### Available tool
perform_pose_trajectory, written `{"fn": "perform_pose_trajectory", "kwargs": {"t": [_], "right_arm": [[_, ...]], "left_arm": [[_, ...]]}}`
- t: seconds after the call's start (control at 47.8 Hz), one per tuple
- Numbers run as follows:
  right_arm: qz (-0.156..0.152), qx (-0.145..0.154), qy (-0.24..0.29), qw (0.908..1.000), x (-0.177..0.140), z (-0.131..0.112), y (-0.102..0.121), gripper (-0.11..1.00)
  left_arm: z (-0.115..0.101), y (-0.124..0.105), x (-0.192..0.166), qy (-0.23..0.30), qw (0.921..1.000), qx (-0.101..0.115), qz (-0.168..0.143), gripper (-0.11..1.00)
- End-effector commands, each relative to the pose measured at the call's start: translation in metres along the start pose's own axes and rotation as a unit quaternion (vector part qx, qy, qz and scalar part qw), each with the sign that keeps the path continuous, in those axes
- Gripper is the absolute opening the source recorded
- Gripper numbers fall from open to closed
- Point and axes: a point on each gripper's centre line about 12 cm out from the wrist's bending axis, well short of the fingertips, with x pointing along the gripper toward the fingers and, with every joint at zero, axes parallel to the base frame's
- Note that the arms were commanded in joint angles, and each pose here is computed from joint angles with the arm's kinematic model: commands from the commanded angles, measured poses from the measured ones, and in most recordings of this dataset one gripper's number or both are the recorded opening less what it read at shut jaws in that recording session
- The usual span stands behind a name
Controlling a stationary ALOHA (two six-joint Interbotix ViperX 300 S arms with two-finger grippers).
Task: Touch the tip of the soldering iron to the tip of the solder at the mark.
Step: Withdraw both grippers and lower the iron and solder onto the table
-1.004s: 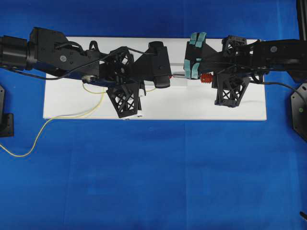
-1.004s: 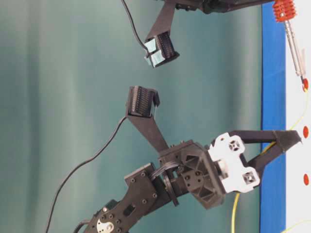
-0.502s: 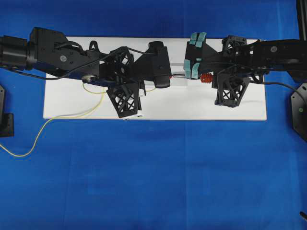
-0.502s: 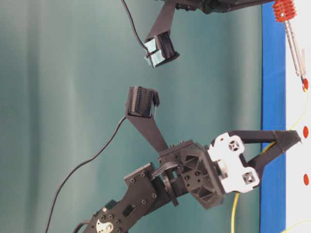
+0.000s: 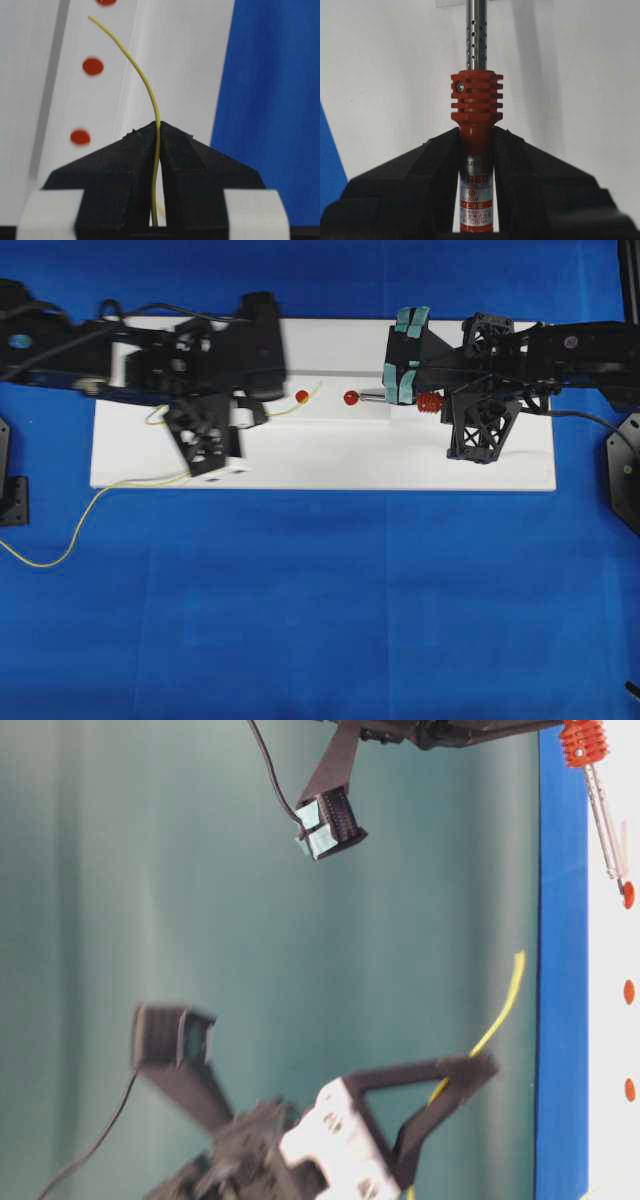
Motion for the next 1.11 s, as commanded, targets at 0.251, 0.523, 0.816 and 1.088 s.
{"fn": "perform_pose_trajectory", "kwargs": {"t": [0.251,0.523,0.816,1.088], "right_arm": [[0.006,0.001,-0.038,0.9993,-0.009,0.014,0.002,0.06],[0.013,0.004,-0.099,0.995,-0.043,0.019,0.0,0.06],[0.03,0.01,-0.204,0.9785,-0.088,-0.006,-0.005,0.06],[0.055,0.046,-0.271,0.9599,-0.093,-0.033,-0.007,0.06]], "left_arm": [[-0.021,0.004,-0.044,-0.044,0.9987,-0.024,-0.003,0.0],[-0.029,0.005,-0.047,-0.05,0.9983,-0.031,-0.004,0.0],[-0.035,0.005,-0.048,-0.062,0.9976,-0.032,-0.006,0.0],[-0.04,0.004,-0.046,-0.066,0.9973,-0.031,-0.008,0.0]]}}
